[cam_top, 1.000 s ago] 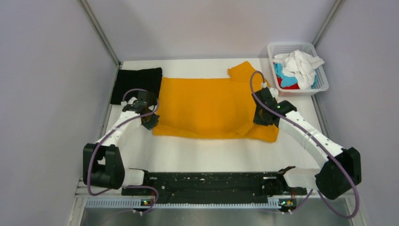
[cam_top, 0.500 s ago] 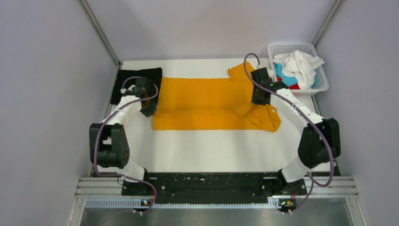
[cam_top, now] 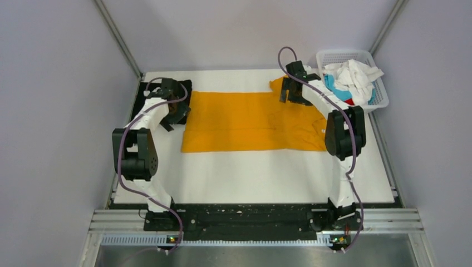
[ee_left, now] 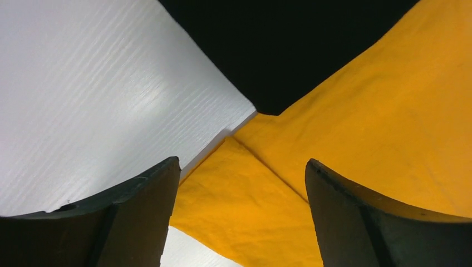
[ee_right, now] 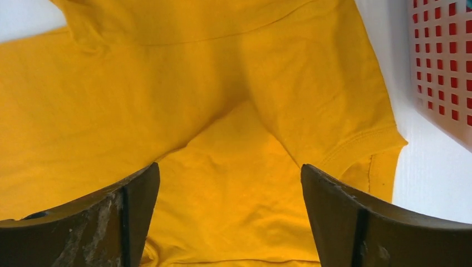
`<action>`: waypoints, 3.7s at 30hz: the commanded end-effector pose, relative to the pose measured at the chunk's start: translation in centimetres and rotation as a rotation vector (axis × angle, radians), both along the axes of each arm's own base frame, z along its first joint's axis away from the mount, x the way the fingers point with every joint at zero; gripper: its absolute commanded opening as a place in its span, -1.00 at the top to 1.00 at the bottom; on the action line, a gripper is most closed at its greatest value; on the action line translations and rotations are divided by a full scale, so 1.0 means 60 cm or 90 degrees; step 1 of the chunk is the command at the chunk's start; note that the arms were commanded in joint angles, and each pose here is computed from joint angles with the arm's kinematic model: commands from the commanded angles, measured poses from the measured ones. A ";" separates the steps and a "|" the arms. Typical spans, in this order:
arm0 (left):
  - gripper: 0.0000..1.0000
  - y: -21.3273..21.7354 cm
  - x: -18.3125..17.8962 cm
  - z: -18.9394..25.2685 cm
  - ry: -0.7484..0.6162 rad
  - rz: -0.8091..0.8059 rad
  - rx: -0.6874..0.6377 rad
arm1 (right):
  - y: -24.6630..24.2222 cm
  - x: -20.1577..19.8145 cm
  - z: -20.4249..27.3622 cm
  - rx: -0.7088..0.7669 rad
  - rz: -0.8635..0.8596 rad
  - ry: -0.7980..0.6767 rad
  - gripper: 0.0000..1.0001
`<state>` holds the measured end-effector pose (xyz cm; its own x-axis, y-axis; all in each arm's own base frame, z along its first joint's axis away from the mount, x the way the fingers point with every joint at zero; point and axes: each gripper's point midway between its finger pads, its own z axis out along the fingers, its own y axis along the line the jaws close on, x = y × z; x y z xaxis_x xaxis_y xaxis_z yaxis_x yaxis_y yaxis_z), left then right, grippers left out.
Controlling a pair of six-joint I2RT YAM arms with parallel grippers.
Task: Fold and stack the t-shirts
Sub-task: Fold the flattened tshirt in 1/3 of the way, then grab the side of the flattened tshirt furthest away from the robot with both arms
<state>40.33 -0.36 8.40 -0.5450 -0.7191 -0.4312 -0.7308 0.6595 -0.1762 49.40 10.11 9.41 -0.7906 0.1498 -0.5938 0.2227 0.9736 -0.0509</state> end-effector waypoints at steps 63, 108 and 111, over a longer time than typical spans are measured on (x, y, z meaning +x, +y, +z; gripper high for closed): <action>-0.92 -0.017 -0.124 0.037 -0.028 -0.106 0.076 | 0.037 -0.265 0.104 0.149 0.056 -0.195 -0.97; 0.88 -0.020 0.006 -0.111 0.168 -0.120 0.078 | 0.050 -0.034 0.032 0.093 0.102 -0.166 -0.78; 0.99 -0.018 0.005 -0.104 0.168 -0.121 0.083 | 0.053 0.021 0.024 0.057 0.110 -0.179 -0.72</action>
<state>42.00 -2.07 2.47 -0.7458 -0.5528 -0.3717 -0.6040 0.7965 0.0271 45.44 13.56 9.07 -0.7016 0.1475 -0.6971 0.0660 0.9876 0.1426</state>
